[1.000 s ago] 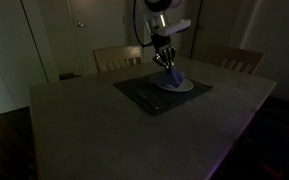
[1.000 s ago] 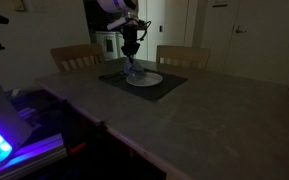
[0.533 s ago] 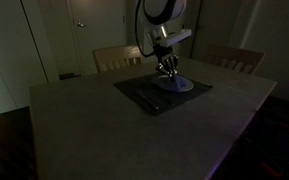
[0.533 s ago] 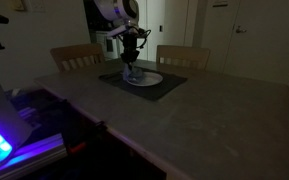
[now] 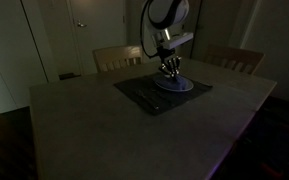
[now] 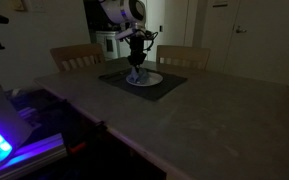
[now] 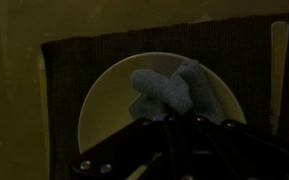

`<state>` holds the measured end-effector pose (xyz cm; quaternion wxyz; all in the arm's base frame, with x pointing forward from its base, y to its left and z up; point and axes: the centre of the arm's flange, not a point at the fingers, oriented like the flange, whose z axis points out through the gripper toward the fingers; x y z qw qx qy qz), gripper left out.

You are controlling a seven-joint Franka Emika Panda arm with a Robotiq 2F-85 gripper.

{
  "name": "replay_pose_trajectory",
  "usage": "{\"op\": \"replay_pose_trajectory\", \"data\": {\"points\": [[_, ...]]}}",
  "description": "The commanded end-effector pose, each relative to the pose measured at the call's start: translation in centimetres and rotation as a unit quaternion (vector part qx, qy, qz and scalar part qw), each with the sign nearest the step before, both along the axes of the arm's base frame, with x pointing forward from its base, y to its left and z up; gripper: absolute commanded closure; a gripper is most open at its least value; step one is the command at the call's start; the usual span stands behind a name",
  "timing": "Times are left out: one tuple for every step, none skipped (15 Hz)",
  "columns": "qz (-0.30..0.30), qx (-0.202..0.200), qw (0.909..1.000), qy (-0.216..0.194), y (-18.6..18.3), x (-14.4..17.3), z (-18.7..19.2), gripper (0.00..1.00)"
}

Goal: Use the towel to wipe the plate

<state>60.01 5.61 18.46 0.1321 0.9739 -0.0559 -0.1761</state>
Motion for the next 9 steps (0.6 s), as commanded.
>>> {"op": "replay_pose_trajectory", "data": {"points": [[-0.039,-0.001,0.9990,-0.022,-2.4,1.1,-0.9,0.98],[-0.056,-0.003,0.9981,-0.027,-3.0,1.2,-1.0,0.98],[-0.080,-0.007,0.9962,-0.033,-3.7,1.4,-1.1,0.98],[-0.099,-0.012,0.9943,-0.036,-4.2,1.5,-1.1,0.98],[-0.117,-0.016,0.9923,-0.038,-4.8,1.6,-1.1,0.98],[-0.129,-0.023,0.9907,-0.037,-5.2,1.5,-0.8,0.98],[-0.139,-0.027,0.9891,-0.039,-5.6,1.4,-0.5,0.98],[-0.148,-0.033,0.9877,-0.040,-5.8,1.1,-0.2,0.98],[-0.155,-0.037,0.9863,-0.042,-6.0,0.7,0.2,0.98]]}}
